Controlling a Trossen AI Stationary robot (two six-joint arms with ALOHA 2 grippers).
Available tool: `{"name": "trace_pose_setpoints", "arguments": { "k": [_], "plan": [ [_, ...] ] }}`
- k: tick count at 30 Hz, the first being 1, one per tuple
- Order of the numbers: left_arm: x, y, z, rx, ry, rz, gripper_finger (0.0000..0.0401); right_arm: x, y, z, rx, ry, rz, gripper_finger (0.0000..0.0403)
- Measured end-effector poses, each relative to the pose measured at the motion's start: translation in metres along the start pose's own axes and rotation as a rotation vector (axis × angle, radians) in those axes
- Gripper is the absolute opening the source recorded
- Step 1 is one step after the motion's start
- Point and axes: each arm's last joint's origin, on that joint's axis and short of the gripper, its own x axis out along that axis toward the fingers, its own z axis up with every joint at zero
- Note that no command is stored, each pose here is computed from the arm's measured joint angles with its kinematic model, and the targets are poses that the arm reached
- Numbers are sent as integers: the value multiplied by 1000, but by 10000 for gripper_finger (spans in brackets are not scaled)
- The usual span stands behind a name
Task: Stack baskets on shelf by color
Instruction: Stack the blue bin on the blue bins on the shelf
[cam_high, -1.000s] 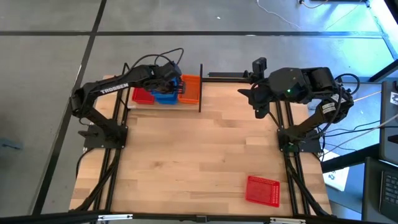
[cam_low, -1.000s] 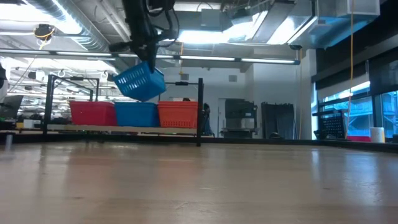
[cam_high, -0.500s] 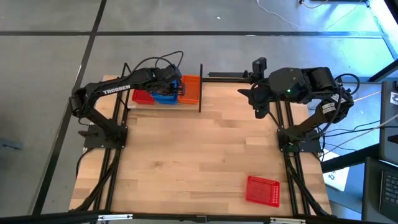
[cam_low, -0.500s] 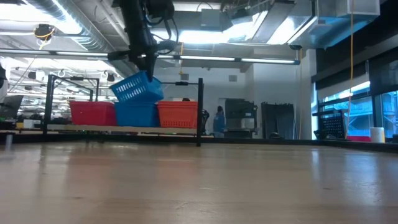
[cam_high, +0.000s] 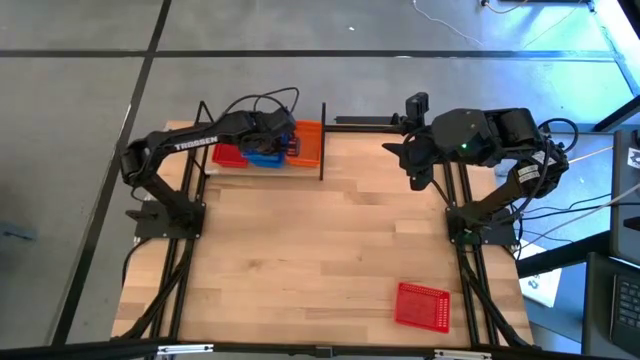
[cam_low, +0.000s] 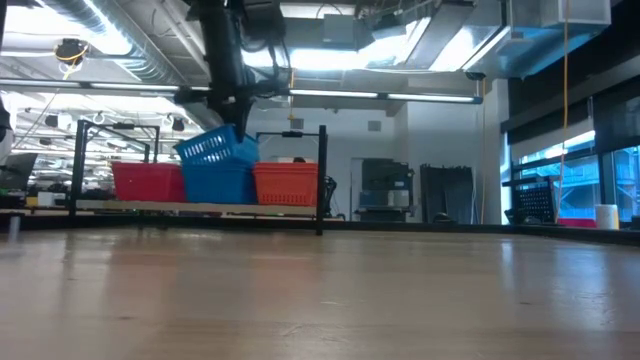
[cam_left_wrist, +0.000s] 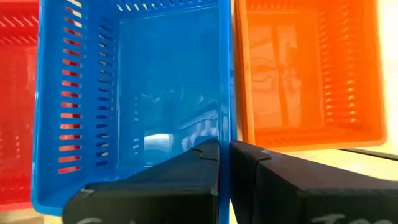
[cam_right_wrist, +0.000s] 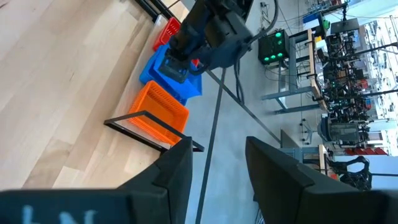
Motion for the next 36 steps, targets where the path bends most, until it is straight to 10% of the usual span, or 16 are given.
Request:
{"name": "trace_pose_setpoints", "arguments": {
  "k": [36],
  "plan": [
    [-31,-16,23,69,-148,-130,49,0,0,0,-1,-1,3,152]
  ]
}}
